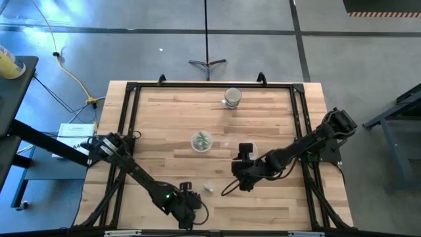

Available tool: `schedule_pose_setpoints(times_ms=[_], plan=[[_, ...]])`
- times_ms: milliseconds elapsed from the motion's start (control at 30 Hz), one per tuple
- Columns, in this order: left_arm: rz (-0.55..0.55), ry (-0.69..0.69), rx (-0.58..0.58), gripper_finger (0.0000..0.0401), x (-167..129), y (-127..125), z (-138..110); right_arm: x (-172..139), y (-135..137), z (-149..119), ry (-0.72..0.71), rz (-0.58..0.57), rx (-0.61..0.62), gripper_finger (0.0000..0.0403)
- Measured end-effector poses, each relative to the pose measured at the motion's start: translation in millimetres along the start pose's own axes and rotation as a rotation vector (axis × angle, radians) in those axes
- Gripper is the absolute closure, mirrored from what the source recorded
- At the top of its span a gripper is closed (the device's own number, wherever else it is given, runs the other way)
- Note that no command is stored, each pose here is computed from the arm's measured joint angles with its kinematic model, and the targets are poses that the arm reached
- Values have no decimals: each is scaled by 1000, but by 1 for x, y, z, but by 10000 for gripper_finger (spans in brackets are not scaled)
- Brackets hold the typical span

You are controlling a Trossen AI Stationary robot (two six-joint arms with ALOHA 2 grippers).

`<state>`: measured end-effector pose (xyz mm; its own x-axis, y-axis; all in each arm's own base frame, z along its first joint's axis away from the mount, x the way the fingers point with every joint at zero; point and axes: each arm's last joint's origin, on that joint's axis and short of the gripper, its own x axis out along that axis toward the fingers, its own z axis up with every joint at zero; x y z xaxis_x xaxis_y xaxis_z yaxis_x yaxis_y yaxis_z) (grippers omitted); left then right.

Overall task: Pick and place Stevia / Truvia into bins
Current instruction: Put the green stevia packet into the left transparent container

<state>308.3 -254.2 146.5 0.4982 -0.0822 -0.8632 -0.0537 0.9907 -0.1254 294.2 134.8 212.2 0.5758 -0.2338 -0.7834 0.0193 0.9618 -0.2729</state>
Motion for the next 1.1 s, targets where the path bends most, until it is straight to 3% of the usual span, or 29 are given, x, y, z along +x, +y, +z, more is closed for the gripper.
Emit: schedule_pose_setpoints(times_ms=[267, 467, 633, 767, 967, 1100], plan=[[33, 46, 33, 239, 15, 6, -3, 0, -1, -3, 24, -9, 68, 206], [54, 112, 56, 374, 12, 15, 7, 0, -1, -2, 16, -24, 72, 206], [111, 137, 30, 359, -5, 27, 30, 0, -3, -1, 3, -56, 77, 206], [230, 78, 91, 376, -52, 44, 58, 3, -8, 0, 5, -71, 86, 206], [344, 90, 119, 377, -72, 102, 87, 11, -26, 5, 14, -102, 57, 206], [401, 138, 98, 376, -73, 142, 100, 16, -37, 5, 38, -142, -31, 206]])
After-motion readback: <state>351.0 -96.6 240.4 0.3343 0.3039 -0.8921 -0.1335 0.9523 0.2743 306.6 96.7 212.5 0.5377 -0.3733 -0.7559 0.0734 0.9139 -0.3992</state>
